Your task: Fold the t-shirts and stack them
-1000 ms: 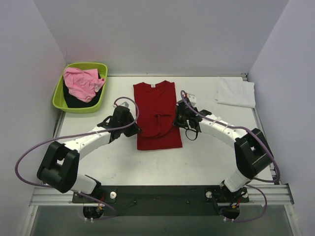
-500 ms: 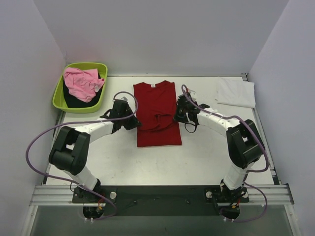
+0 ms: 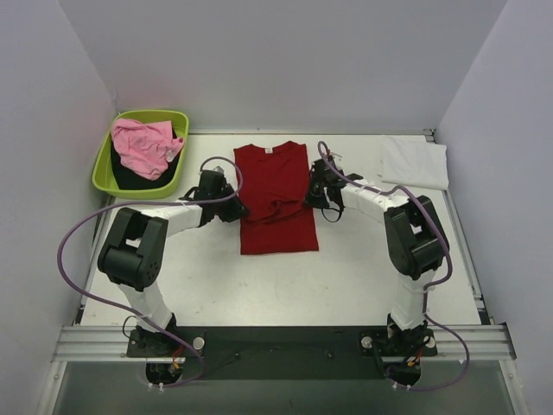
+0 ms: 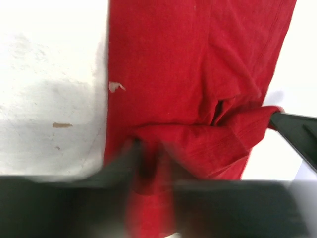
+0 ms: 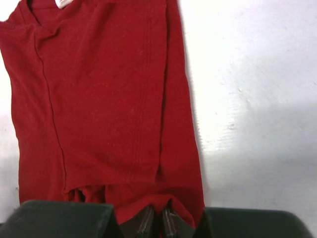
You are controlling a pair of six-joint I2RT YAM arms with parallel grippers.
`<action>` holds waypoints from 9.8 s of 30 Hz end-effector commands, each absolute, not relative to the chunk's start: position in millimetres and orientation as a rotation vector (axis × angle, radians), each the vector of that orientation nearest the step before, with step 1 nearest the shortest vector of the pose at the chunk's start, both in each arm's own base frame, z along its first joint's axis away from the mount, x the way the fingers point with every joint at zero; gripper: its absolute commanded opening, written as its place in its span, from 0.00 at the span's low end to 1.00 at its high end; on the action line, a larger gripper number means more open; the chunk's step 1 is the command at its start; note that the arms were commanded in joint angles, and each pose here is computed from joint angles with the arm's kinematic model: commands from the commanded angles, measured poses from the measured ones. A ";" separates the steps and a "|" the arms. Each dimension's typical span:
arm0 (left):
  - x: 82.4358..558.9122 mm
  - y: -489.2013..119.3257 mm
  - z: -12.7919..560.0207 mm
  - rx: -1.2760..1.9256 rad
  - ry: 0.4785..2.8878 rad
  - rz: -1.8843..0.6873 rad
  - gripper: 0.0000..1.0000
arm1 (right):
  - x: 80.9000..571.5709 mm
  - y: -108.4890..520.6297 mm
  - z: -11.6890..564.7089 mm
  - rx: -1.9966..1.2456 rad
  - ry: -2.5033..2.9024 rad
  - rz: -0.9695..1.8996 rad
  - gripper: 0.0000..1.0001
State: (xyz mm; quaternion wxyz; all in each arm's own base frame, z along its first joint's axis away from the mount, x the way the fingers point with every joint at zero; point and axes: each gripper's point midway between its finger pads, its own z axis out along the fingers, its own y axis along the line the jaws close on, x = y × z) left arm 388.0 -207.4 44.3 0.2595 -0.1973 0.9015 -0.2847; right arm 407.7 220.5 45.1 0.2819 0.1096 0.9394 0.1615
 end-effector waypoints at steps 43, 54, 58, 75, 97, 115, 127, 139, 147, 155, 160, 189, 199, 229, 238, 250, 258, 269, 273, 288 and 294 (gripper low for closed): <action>268.0 -263.5 135.8 -0.091 1.806 -1.481 0.92 | 341.9 327.8 122.1 0.071 2.480 1.012 1.00; 257.4 -262.4 85.6 -0.163 1.863 -1.541 0.96 | 332.7 346.2 113.2 0.130 2.524 1.123 1.00; 255.9 -262.1 74.3 -0.170 1.884 -1.538 0.96 | 334.6 354.8 102.5 0.170 2.545 1.167 1.00; 247.1 -259.4 66.3 -0.159 1.917 -1.527 0.97 | 386.7 368.9 75.9 0.225 2.549 1.184 1.00; 246.0 -267.9 92.4 -0.102 1.868 -1.594 0.97 | 478.8 358.1 114.7 0.212 2.342 1.176 1.00; 294.0 -245.4 227.5 0.101 2.002 -0.986 0.97 | 358.6 309.1 157.0 0.028 2.318 1.012 1.00; 320.4 -232.1 140.5 0.003 2.142 -0.823 0.96 | 348.1 265.4 107.4 0.022 2.380 0.739 1.00; 346.3 -253.5 112.8 0.023 2.195 -0.822 0.96 | 356.0 254.3 63.5 0.045 2.467 0.611 1.00; 351.9 -264.5 99.5 0.019 2.214 -0.858 0.96 | 359.7 261.3 63.2 0.039 2.471 0.648 1.00; 339.2 -255.5 66.4 -0.003 2.272 -0.827 0.95 | 353.3 257.8 50.0 0.045 2.500 0.640 1.00; 328.7 -252.5 40.0 -0.036 2.297 -0.838 0.95 | 345.0 252.3 32.5 0.049 2.528 0.621 1.00; 191.5 -203.2 17.9 -0.160 2.457 -0.705 0.96 | 197.5 223.6 -4.6 -0.015 2.661 0.417 1.00; 148.8 -192.7 26.6 -0.167 2.439 -0.724 0.95 | 136.9 206.1 -8.0 -0.083 2.632 0.258 1.00; 119.1 -208.6 19.2 -0.128 2.584 -0.665 0.78 | 132.1 158.5 72.7 0.002 2.435 0.213 1.00; 113.5 -214.5 9.5 -0.113 2.652 -0.572 0.51 | 129.1 155.3 66.0 0.023 2.438 0.221 1.00; 108.1 -207.4 -6.1 -0.111 2.707 -0.468 0.00 | 124.4 159.9 57.6 0.027 2.452 0.278 1.00; 109.2 -209.1 -8.0 -0.114 2.707 -0.464 0.00 | 119.2 161.0 41.4 0.045 2.495 0.266 0.99; 107.9 -206.8 -7.8 -0.121 2.702 -0.474 0.00 | 119.7 160.2 20.1 0.083 2.525 0.213 0.73; 106.1 -204.7 -9.7 -0.122 2.706 -0.475 0.00 | 122.4 155.8 17.3 0.100 2.520 0.190 0.70; 105.9 -203.8 -11.5 -0.125 2.704 -0.474 0.00 | 128.5 148.1 3.0 0.192 2.526 0.175 0.53; 104.3 -201.6 -13.9 -0.128 2.709 -0.471 0.00 | 125.3 153.6 -4.8 0.192 2.552 0.196 0.43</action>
